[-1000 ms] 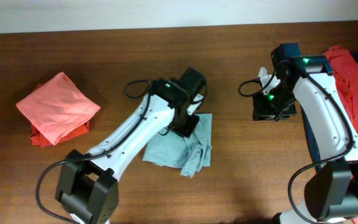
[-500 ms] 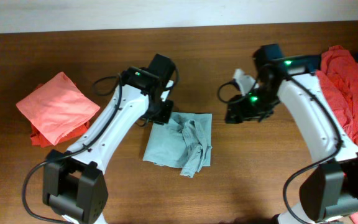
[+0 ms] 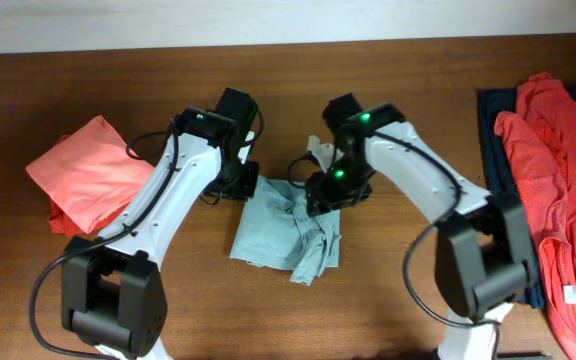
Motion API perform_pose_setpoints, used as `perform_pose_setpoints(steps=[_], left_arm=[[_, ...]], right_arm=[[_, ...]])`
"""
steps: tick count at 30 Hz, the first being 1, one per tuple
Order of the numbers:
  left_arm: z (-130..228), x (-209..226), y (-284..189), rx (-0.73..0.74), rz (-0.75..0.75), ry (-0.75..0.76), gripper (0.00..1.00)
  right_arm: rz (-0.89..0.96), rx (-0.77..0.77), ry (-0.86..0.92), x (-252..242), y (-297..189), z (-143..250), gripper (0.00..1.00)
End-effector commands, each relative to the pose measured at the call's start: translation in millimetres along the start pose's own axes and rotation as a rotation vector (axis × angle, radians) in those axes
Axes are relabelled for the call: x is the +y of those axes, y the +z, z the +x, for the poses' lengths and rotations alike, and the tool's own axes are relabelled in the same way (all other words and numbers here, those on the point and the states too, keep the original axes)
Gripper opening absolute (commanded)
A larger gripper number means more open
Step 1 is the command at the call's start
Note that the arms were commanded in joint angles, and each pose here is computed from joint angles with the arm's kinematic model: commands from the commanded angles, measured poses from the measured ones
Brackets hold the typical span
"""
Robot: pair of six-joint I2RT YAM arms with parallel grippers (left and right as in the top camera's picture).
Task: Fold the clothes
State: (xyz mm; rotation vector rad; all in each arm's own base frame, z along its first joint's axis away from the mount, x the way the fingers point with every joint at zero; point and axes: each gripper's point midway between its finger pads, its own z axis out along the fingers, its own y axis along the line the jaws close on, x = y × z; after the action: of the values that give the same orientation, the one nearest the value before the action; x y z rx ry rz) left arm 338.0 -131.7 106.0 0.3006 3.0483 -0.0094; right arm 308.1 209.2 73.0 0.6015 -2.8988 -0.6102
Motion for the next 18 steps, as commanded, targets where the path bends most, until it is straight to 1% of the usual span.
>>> perform_pose_setpoints(steps=[1,3,4,6,9,14,18], left_arm=[[1,3,-8,-0.022,-0.004,-0.016,0.34],[1,3,-8,-0.022,-0.004,-0.016,0.34],[1,3,-8,-0.022,-0.004,-0.016,0.34],[1,3,-8,-0.021,-0.004,-0.016,0.34],[2,3,-8,-0.017,-0.004,-0.016,0.34],[2,3,-8,-0.015,-0.005,-0.012,0.34],[3,4,-8,-0.015,-0.005,-0.01,0.34]], right_arm=[[-0.011,0.035,0.032,2,18,1,0.57],[-0.007,0.019,0.034,2,20,-4,0.37],[-0.003,0.01,0.04,2,21,-6,0.3],[0.034,-0.014,0.064,-5,20,-12,0.24],[0.087,-0.056,0.041,-14,19,-22,0.1],[0.075,-0.135,-0.099,-3,0,-46,0.11],[0.108,-0.192,-0.157,-2,-21,-63,0.11]])
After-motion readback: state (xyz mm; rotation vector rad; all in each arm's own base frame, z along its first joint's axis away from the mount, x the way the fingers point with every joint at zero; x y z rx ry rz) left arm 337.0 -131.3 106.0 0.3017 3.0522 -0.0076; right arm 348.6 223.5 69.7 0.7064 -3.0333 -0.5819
